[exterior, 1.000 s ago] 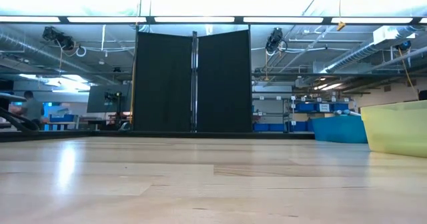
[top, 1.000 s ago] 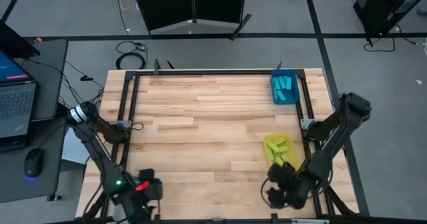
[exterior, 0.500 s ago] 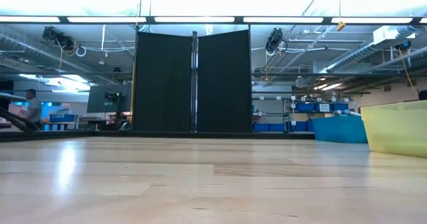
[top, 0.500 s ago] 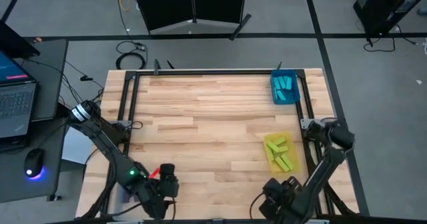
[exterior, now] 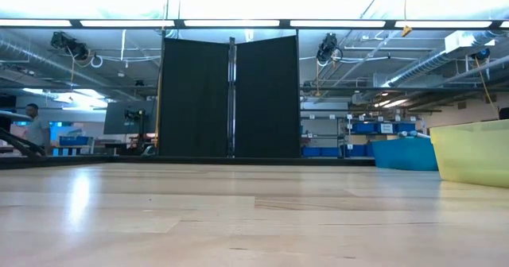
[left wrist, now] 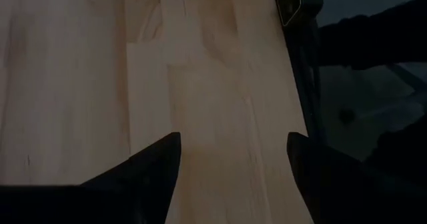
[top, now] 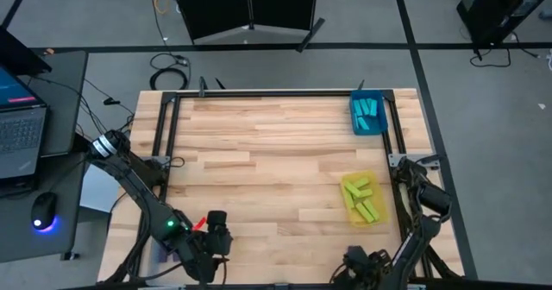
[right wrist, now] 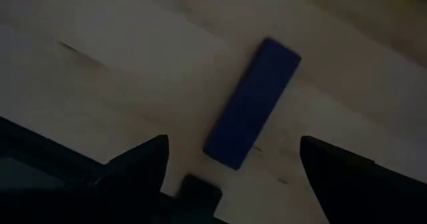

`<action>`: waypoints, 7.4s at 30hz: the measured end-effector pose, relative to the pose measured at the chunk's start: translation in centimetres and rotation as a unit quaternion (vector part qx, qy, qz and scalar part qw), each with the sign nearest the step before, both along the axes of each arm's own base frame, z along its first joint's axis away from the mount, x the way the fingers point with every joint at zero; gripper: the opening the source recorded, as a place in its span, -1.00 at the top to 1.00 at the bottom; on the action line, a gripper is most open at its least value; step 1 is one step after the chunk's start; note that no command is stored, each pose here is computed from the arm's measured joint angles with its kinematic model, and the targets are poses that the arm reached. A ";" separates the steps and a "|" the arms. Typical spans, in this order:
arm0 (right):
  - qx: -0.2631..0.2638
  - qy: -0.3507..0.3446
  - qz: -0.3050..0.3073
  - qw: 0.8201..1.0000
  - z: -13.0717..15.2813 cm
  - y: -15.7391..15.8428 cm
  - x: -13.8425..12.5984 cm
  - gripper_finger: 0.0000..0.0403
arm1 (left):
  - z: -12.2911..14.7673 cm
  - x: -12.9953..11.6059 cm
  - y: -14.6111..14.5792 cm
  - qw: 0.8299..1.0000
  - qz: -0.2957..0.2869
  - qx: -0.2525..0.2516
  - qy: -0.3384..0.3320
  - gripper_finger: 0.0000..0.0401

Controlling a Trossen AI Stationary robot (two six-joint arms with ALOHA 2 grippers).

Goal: Sort blocks
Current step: Put the violet block into the transparent bin

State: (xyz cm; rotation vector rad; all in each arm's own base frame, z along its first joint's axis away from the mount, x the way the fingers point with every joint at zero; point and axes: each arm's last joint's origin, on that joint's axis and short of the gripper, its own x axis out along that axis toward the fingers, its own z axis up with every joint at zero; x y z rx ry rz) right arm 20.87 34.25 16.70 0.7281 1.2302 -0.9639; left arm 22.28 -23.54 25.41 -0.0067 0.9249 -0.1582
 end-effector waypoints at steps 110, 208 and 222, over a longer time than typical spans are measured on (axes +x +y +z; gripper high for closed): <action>-0.077 0.093 0.691 0.713 1.5 -5.6 8.7 0.43 | 5.5 1.7 -2.2 0.982 -0.043 -0.044 -0.176 -0.40; -0.246 -0.677 0.388 0.575 -5.0 -15.6 37.3 0.43 | 15.3 -10.4 -1.9 0.910 0.190 0.096 -0.355 0.02; -0.228 -0.646 0.417 0.598 -6.0 -16.7 37.8 0.43 | 15.3 -9.4 -1.4 0.906 0.207 0.108 -0.354 0.02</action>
